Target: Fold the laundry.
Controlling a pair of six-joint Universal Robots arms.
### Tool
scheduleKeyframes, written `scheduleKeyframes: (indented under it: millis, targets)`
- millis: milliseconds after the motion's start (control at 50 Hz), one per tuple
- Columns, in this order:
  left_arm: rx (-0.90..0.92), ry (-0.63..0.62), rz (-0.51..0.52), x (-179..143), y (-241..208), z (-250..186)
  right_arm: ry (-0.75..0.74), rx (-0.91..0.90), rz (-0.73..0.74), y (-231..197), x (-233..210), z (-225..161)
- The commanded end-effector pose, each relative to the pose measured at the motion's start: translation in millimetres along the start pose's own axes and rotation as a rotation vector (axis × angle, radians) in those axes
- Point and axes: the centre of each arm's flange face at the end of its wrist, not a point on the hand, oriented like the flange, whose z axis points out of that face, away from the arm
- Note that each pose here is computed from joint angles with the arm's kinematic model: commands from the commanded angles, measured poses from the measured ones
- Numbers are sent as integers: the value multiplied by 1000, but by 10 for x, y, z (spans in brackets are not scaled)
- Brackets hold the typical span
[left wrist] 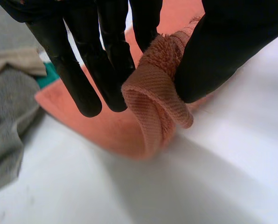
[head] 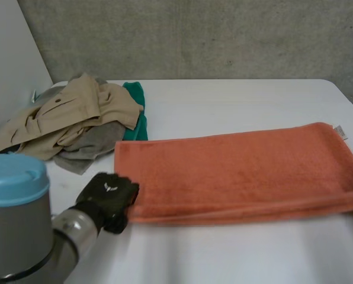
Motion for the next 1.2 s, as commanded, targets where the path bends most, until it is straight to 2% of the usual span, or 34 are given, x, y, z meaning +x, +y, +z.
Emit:
scheduleKeyframes:
  millis: [20,180,260,300,320,360,380,420,460,480,520,580,660,780,880,1000,1080,1100,1200]
  targets:
    - [110,-83,-2,-89,-268,415,177,113,-38,-332,49,473]
    - [202,-218,-19,-267,-567,819,388,221,-102,-568,163,1017]
    - [257,-244,-18,-352,-731,1008,473,279,-111,-702,252,1136]
    - [346,-282,9,-446,-1017,1100,543,331,-124,-872,370,1130]
    - [387,-305,23,-496,-1142,1131,644,389,-129,-1065,570,1076]
    - [481,-351,49,-600,-1431,1136,753,453,-126,-1262,798,973]
    - [585,-407,64,-727,-1737,1089,807,488,-120,-1359,921,895]
    - [701,-470,71,-862,-2055,978,971,605,-75,-1614,1311,555]
    - [864,-562,56,-1070,-2435,795,1044,678,-37,-1719,1498,333]
    - [904,-586,47,-1125,-2517,745,1101,742,13,-1772,1654,129]
    - [964,-619,36,-1203,-2623,671,1126,794,61,-1801,1755,-33]
    - [1025,-654,15,-1323,-2727,513,1070,838,135,-1777,1723,-108]
    - [968,-614,0,-1271,-2570,564,938,805,191,-1669,1490,14]
    - [779,-516,-14,-1064,-1992,756,713,712,196,-1478,1034,231]
    - [625,-434,-19,-865,-1466,857,451,595,219,-1101,532,446]
    - [476,-330,-34,-634,-907,936,244,485,281,-758,94,598]
    - [434,-322,-49,-644,-753,951,147,401,416,-498,-116,825]
    - [431,-323,-54,-652,-740,954,127,382,493,-415,-134,880]
    - [428,-327,-78,-692,-723,959,112,359,688,-235,-73,952]
